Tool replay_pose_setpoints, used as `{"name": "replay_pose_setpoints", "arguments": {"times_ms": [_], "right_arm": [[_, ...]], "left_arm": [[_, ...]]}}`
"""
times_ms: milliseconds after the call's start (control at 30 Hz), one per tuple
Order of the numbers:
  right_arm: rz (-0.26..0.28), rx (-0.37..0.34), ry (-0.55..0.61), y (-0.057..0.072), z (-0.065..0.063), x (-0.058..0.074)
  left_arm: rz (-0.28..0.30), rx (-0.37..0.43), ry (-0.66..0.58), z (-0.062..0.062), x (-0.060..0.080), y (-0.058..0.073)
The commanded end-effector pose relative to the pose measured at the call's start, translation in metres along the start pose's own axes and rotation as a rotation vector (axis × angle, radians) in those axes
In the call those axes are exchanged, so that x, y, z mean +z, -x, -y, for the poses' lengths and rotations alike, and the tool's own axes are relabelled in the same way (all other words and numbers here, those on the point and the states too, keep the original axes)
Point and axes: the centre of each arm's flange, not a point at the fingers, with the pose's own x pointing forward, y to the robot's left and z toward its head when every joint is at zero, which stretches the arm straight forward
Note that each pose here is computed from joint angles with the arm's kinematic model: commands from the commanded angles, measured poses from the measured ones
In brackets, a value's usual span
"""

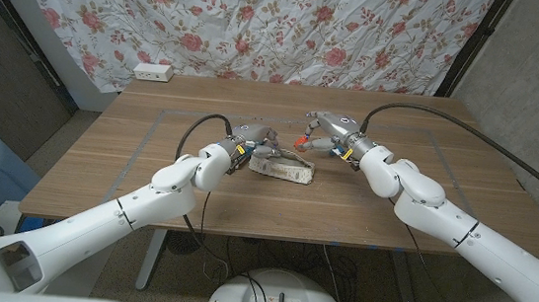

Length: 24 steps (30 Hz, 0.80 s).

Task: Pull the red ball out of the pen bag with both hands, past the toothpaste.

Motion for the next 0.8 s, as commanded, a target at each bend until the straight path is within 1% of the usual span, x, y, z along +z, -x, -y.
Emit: {"name": "replay_pose_setpoints", "arguments": {"times_ms": [33, 233, 267, 400, 567, 800], "right_arm": [[-0.048, -0.023, -0.018, 0.003, 0.009, -0.016], [-0.068, -0.031, -0.045, 0.006, 0.011, -0.028], [-0.070, -0.031, -0.048, 0.007, 0.012, -0.031], [-0.097, -0.037, -0.053, 0.009, 0.014, -0.040], [-0.125, -0.050, -0.064, 0.013, 0.017, -0.054], [-0.159, -0.061, -0.074, 0.017, 0.019, -0.070]], "left_arm": [[-0.027, 0.032, 0.045, -0.011, -0.008, 0.003], [-0.052, 0.055, 0.092, -0.015, -0.014, 0.002], [-0.047, 0.055, 0.099, -0.016, -0.015, 0.002], [-0.073, 0.076, 0.156, -0.017, -0.019, 0.001], [-0.080, 0.085, 0.195, -0.019, -0.023, -0.001], [-0.108, 0.101, 0.274, -0.021, -0.032, -0.002]]}}
